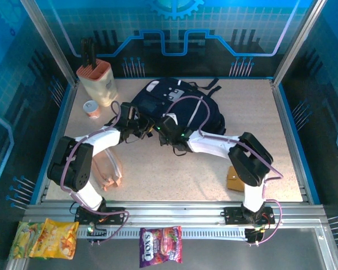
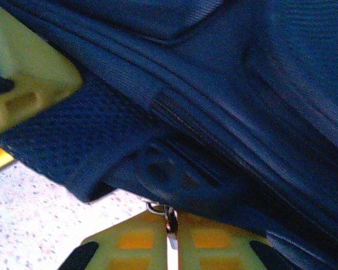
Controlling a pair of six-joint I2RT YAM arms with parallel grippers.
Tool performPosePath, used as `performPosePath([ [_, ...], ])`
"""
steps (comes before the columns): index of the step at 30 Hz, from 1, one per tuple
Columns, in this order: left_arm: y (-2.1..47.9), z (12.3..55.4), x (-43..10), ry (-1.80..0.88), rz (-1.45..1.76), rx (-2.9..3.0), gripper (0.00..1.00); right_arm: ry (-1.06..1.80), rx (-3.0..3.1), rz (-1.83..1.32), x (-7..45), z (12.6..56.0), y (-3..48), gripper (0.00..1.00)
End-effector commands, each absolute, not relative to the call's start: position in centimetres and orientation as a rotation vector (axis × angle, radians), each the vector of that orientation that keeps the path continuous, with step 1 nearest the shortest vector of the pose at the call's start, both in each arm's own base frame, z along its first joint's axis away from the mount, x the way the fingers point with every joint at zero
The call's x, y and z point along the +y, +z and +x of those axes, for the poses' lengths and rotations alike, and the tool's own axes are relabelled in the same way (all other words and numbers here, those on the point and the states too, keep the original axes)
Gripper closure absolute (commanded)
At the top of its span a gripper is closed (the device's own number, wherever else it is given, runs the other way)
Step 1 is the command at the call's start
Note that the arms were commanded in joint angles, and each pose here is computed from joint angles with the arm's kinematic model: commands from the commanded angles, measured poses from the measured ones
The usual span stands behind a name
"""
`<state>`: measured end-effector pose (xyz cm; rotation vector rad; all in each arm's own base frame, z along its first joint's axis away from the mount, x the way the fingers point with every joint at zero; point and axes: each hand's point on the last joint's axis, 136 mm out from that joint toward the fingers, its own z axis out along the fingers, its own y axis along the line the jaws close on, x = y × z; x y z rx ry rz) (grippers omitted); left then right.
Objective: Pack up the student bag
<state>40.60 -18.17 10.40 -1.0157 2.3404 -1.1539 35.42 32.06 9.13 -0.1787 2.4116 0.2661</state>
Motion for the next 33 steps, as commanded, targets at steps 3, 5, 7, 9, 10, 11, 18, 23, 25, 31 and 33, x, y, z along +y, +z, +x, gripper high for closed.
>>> performPosePath([
  [3, 14.0, 41.7, -19.1, -1.258, -0.889, 2.302, 1.0, 0.006, 2.43, -0.025, 23.3, 33.3, 8.5, 0.89],
  [5, 13.8, 41.9, -19.0, -1.25, -0.891, 2.305, 1.0, -0.026, 2.442, 0.017, 21.3, 32.4, 8.2, 0.88],
  [7, 13.7, 42.0, -18.9, -1.245, -0.892, 2.306, 1.0, -0.066, 2.453, 0.054, 19.4, 31.7, 7.9, 0.88],
  [9, 13.6, 42.1, -18.9, -1.242, -0.896, 2.308, 1.0, -0.103, 2.46, 0.098, 17.6, 31.3, 7.7, 0.88],
  [10, 13.6, 42.2, -18.9, -1.243, -0.897, 2.308, 1.0, -0.111, 2.462, 0.115, 16.9, 31.2, 7.6, 0.88],
  [11, 13.5, 42.2, -18.9, -1.243, -0.895, 2.309, 1.0, -0.11, 2.462, 0.136, 16.3, 31.2, 7.7, 0.88],
  [18, 13.8, 42.3, -19.2, -1.27, -0.888, 2.308, 1.0, 0.02, 2.498, -0.042, 19.2, 32.8, 7.8, 0.79],
  [23, 14.0, 42.2, -19.3, -1.274, -0.878, 2.308, 1.0, 0.029, 2.496, -0.078, 20.0, 33.7, 7.7, 0.77],
  [25, 14.1, 42.2, -19.3, -1.274, -0.878, 2.308, 1.0, 0.019, 2.486, -0.086, 20.0, 34.0, 7.9, 0.81],
  [31, 14.1, 42.5, -19.0, -1.251, -0.874, 2.308, 1.0, -0.05, 2.452, -0.053, 17.8, 33.7, 8.8, 0.9],
  [33, 13.9, 42.8, -18.7, -1.235, -0.874, 2.308, 1.0, -0.091, 2.447, -0.004, 16.0, 33.3, 8.6, 0.9],
])
